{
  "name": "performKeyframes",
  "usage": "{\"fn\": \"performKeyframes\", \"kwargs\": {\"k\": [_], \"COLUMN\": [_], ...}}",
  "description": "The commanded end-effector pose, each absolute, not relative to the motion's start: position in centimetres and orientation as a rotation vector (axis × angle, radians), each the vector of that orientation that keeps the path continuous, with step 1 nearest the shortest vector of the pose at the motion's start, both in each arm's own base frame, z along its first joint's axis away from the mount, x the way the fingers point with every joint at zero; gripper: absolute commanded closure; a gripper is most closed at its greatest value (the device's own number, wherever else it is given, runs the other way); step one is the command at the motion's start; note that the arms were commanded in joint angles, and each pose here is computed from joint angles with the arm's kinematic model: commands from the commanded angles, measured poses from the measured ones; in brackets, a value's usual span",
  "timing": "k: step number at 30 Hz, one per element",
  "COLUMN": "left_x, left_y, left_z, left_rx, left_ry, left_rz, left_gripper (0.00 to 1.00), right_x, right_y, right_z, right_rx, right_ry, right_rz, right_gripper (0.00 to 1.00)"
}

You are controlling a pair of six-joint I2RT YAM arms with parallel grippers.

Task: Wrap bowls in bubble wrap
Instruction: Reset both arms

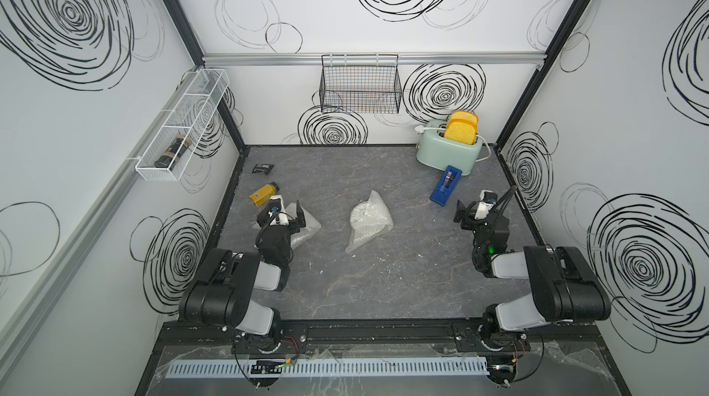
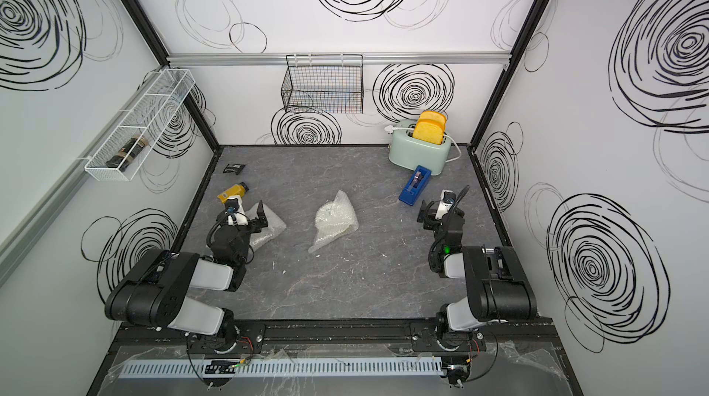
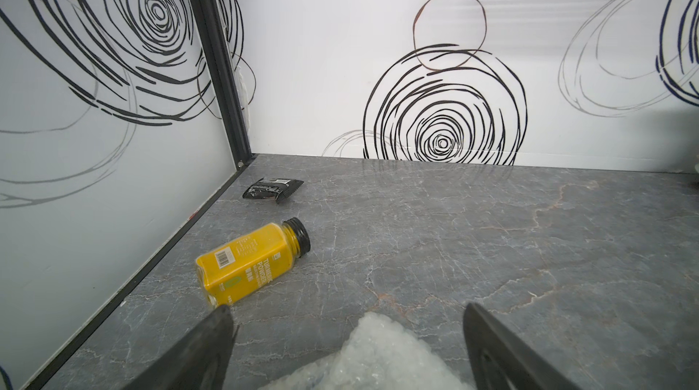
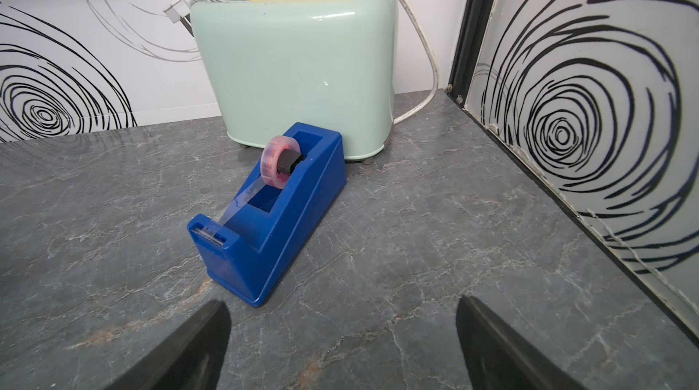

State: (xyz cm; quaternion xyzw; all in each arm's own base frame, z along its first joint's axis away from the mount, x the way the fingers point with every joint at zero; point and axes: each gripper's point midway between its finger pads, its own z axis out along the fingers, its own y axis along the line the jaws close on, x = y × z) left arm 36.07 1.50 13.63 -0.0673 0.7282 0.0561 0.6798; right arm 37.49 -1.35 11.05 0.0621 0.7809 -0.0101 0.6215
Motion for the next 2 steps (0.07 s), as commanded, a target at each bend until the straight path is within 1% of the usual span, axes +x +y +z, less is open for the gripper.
{"fn": "performKeyframes", "kwargs": {"k": [1,2], "left_x": [36.07,36.2], "left_y": [1.27,0.85], "left_z": [15.34,15.43], "left_rx": [-0.148,-0.122], "left_ry": [1.567,1.565], "left_rz": [0.099,0.088], "left_gripper": [0.03,0.03], "right_x": [37.59,37.58], "right_y": [-1.4,-1.39], "right_z": [11.71,11.67], "right_rx": [0.136,0.137], "right_ry": [1.77,1.771], "right_rz": [-0.037,-0.036], "right_gripper": [0.03,0.03]}}
